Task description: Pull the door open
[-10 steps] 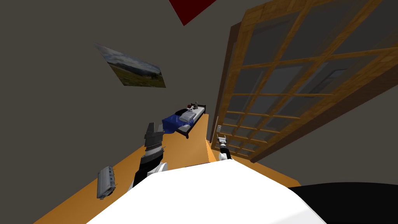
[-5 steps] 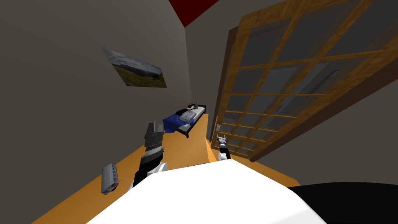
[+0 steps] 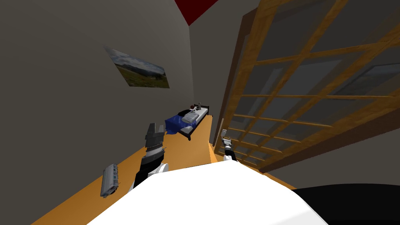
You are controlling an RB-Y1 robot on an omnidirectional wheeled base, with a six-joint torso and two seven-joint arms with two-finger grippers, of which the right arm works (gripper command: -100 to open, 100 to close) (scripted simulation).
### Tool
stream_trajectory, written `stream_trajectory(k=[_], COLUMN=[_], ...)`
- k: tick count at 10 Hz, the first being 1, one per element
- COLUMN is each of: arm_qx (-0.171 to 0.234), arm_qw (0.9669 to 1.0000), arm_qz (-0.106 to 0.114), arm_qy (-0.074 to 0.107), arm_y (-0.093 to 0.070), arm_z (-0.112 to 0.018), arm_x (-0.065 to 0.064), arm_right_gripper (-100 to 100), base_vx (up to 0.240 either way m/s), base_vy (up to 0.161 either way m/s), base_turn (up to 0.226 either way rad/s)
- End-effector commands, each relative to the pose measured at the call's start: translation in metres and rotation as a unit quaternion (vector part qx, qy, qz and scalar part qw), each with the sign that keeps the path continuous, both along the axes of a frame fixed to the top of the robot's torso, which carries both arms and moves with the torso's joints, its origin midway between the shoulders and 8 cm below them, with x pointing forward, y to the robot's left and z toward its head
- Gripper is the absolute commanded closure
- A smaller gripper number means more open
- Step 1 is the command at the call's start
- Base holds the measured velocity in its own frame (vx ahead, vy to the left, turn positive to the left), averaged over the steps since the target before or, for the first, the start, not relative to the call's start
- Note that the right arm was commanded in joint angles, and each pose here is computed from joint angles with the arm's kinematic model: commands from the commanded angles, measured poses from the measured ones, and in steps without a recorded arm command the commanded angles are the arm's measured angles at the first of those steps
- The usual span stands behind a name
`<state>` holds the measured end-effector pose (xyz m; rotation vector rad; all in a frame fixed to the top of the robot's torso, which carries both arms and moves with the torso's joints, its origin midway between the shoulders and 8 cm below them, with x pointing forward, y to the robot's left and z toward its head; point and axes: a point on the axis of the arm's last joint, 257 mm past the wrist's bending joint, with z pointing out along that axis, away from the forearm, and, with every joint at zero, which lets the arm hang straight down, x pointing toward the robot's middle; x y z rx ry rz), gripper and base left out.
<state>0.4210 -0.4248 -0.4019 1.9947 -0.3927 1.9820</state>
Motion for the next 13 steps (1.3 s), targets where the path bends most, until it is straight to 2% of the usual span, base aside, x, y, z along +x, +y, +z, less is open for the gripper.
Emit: stream_trajectory(k=[1,3,4,5,6,11,13], arm_qx=[0.001,0.001,0.000,0.000,0.000,0.000,0.001], arm_qw=[1.0000,0.9999,0.9998,0.9999,0.9999,0.9999,1.0000], arm_qz=[-0.006,-0.017,-0.019,-0.017,-0.017,-0.017,-0.003], arm_qy=[-0.001,-0.002,-0.002,-0.002,-0.002,-0.002,-0.001], arm_y=[-0.015,-0.041,-0.046,-0.039,-0.039,-0.039,-0.033], arm_z=[0.000,0.001,0.002,0.002,0.002,0.002,0.001], arm_x=[-0.007,-0.020,-0.023,-0.019,-0.019,-0.019,-0.018], arm_right_gripper=[-100,-100,-100,-100,100,100,100], base_vx=[0.200,0.184,0.216,0.088,-0.017,-0.016,-0.173], base_vy=[-0.007,-0.014,-0.049,-0.021,0.006,0.001,-0.020], base_turn=[0.083,0.094,0.072,0.001,-0.003,0.000,0.063])
